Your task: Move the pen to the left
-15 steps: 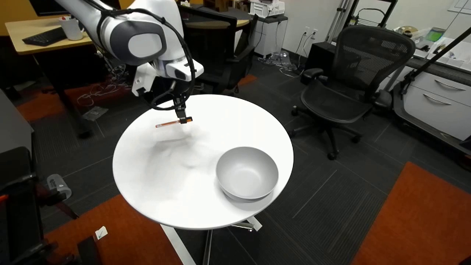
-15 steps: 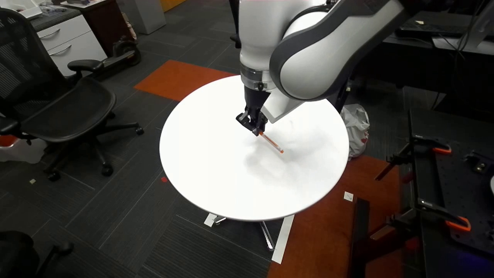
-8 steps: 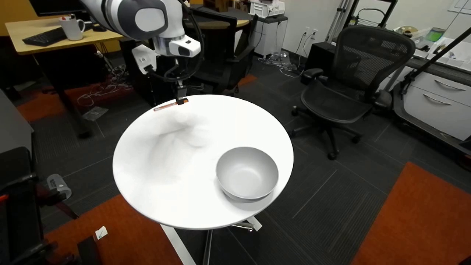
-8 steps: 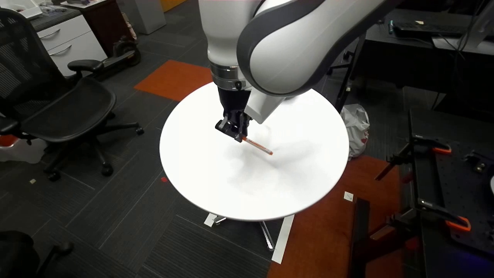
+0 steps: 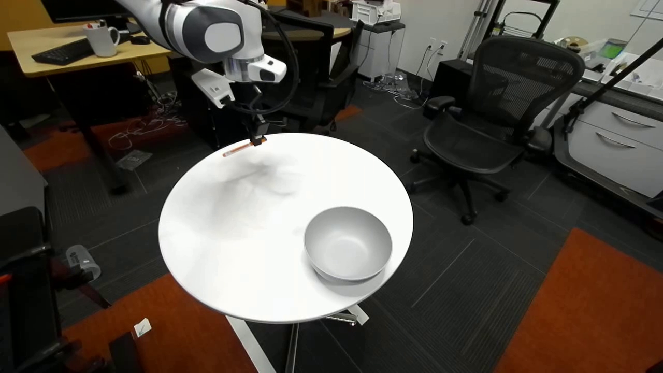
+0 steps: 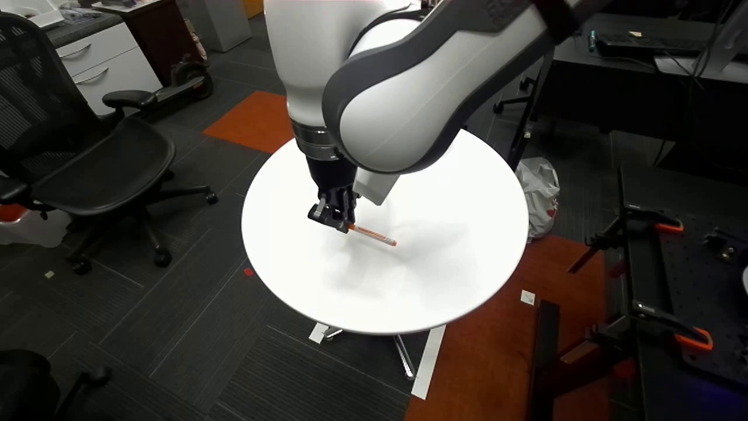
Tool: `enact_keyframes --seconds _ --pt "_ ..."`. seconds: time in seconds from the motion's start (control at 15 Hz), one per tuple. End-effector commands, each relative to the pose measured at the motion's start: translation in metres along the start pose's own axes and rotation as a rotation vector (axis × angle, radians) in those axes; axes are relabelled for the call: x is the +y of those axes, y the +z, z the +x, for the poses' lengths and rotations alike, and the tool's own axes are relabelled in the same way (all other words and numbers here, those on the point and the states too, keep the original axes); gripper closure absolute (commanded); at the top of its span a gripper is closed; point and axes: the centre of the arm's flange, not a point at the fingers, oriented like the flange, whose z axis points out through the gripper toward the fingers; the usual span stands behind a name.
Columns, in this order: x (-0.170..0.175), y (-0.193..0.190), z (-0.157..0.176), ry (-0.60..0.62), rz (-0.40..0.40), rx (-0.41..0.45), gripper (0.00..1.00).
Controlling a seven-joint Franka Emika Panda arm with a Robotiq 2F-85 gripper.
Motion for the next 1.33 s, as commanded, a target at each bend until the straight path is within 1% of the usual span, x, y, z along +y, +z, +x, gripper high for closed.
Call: enact_keyframes --seconds 0.0,0.2,0.27,0.33,0.53,0.6,0.8,0.87,0.93,1.07,1.13,1.27 --pt "-0.0085 0.0046 0.0143 -0.066 0.000 -0.018 0.95" --pt "-0.0113 0.0079 0.0163 -0.088 0.002 -0.016 0.95" --pt "-0.0127 0.0092 0.0172 -0.093 -0.003 -0.023 0.56" --pt "-0.0133 0.0101 0.0178 -0.105 -0.002 -0.028 0.55" --pt "-0.0142 0.0098 0.0189 -0.105 0.001 -0.032 0.35" --pt "-0.0148 0.0095 0.0194 -0.106 0.001 -0.034 0.26" --pt "-0.0156 0.0083 0.0210 -0.104 0.001 -0.033 0.05" --pt "-0.0158 0.0080 0.0217 -0.103 0.002 -0.032 0.01" --pt "-0.0158 0.0078 0.0223 -0.102 0.002 -0.032 0.00" --pt "-0.0146 0.0068 0.0232 -0.099 0.003 -0.035 0.00" --pt "-0.0141 0.0111 0.0155 -0.076 0.008 -0.013 0.00" --pt "-0.0142 0.0107 0.0160 -0.075 0.008 -0.013 0.00"
